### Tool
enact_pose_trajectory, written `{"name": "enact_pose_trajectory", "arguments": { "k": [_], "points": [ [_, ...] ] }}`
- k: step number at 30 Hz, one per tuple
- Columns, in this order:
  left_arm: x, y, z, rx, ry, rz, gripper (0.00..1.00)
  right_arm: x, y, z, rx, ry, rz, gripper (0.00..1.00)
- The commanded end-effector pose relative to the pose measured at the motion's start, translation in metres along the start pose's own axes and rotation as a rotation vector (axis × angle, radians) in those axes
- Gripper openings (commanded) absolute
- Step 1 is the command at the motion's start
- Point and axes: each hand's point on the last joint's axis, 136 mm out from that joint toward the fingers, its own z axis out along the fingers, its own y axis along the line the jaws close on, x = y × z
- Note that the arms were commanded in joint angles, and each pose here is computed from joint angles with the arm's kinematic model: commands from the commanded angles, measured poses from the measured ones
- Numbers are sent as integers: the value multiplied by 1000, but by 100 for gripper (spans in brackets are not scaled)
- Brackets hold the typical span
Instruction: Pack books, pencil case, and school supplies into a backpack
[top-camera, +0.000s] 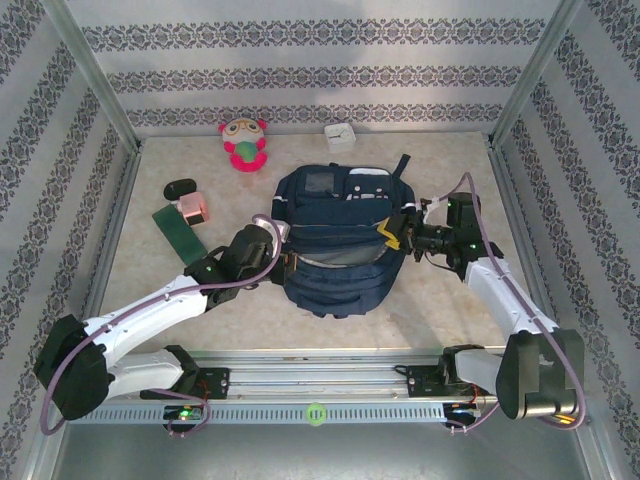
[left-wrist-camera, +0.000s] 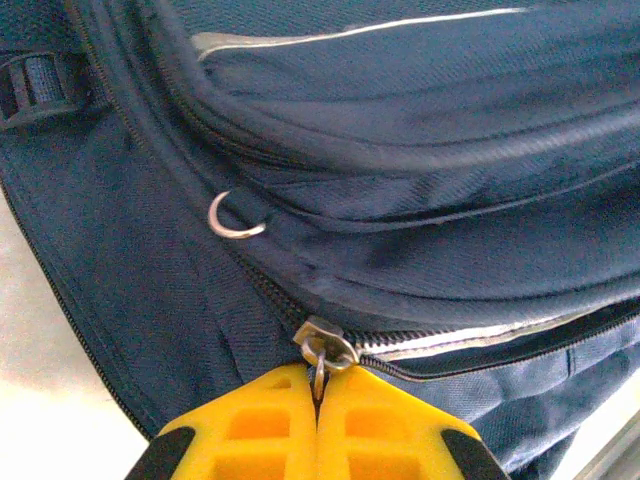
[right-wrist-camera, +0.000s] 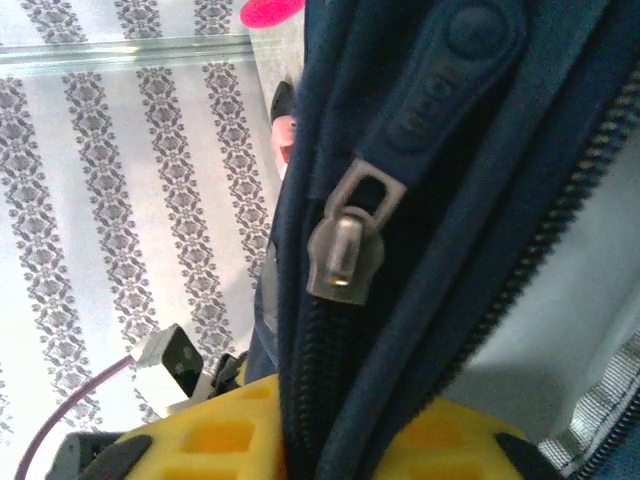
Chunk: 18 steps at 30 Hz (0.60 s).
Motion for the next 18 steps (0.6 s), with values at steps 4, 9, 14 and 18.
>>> {"name": "enact_pose_trajectory", "arguments": {
  "k": [4, 9, 14, 18],
  "points": [
    [-19, -10, -5, 82, -62, 93, 0, -2, -7, -35, 260, -105, -317, 55],
    [-17, -22, -4, 147, -47, 121, 0, 6, -3, -57, 441, -173, -638, 62],
    [-15, -26, -5, 171, -32, 152, 0, 38, 31, -24, 419, -63, -1099, 63],
    [-17, -31, -5, 194, -37, 149, 0, 76, 42, 26, 358, 93, -1541, 69]
  ]
}}
